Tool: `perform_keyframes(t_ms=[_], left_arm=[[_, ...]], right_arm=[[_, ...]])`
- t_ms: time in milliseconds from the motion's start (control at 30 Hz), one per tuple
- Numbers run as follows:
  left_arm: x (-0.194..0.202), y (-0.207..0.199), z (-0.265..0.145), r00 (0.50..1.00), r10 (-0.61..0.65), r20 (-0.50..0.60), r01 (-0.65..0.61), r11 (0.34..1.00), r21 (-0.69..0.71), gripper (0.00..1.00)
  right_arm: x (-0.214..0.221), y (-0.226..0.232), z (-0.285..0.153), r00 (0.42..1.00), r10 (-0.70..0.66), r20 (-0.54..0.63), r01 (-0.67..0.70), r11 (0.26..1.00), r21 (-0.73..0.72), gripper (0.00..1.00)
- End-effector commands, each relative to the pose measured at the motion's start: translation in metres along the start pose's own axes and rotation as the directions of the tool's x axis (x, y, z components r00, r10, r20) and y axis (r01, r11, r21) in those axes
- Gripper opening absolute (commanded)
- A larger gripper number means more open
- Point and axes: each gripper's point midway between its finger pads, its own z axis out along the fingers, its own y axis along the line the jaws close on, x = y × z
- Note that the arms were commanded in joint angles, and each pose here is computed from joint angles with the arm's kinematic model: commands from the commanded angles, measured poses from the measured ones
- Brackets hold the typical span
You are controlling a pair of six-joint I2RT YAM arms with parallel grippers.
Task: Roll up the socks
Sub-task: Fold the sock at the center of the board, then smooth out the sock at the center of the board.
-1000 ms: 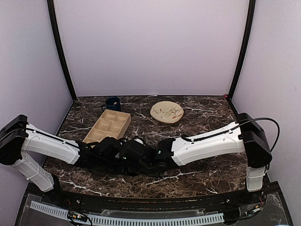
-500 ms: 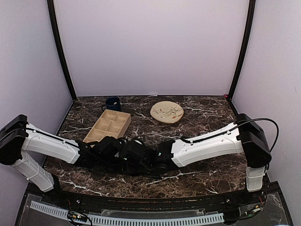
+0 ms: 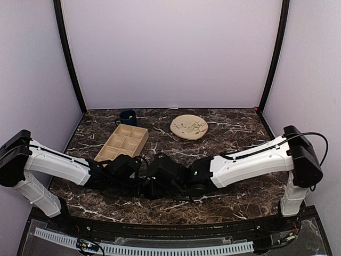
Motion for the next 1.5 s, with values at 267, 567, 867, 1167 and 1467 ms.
perform_keyframes(t_ms=[267, 567, 867, 1167, 1467], left_arm=[[-0.02, -0.012, -0.021, 0.999, 0.019, 0.037, -0.019, 1.0, -0.004, 0.0], [-0.03, -0.019, -0.04, 0.998, 0.027, 0.057, -0.027, 1.0, -0.001, 0.0], [-0.027, -0.038, -0.034, 0.997, 0.077, -0.014, -0.076, 0.996, 0.042, 0.03], [-0.019, -0.054, -0.017, 0.992, 0.105, -0.072, -0.1, 0.992, 0.071, 0.04], [-0.012, -0.056, -0.011, 0.988, 0.114, -0.1, -0.107, 0.992, 0.071, 0.03]], right_arm=[[-0.013, -0.019, -0.049, 0.984, -0.114, 0.135, 0.106, 0.992, 0.065, 0.42], [0.008, -0.059, -0.062, 0.961, -0.212, 0.177, 0.176, 0.964, 0.198, 0.49], [0.022, -0.076, -0.055, 0.946, -0.252, 0.202, 0.214, 0.957, 0.194, 0.48], [0.027, -0.078, -0.048, 0.931, -0.303, 0.206, 0.265, 0.945, 0.192, 0.46], [0.031, -0.08, -0.039, 0.93, -0.318, 0.183, 0.283, 0.939, 0.194, 0.46]])
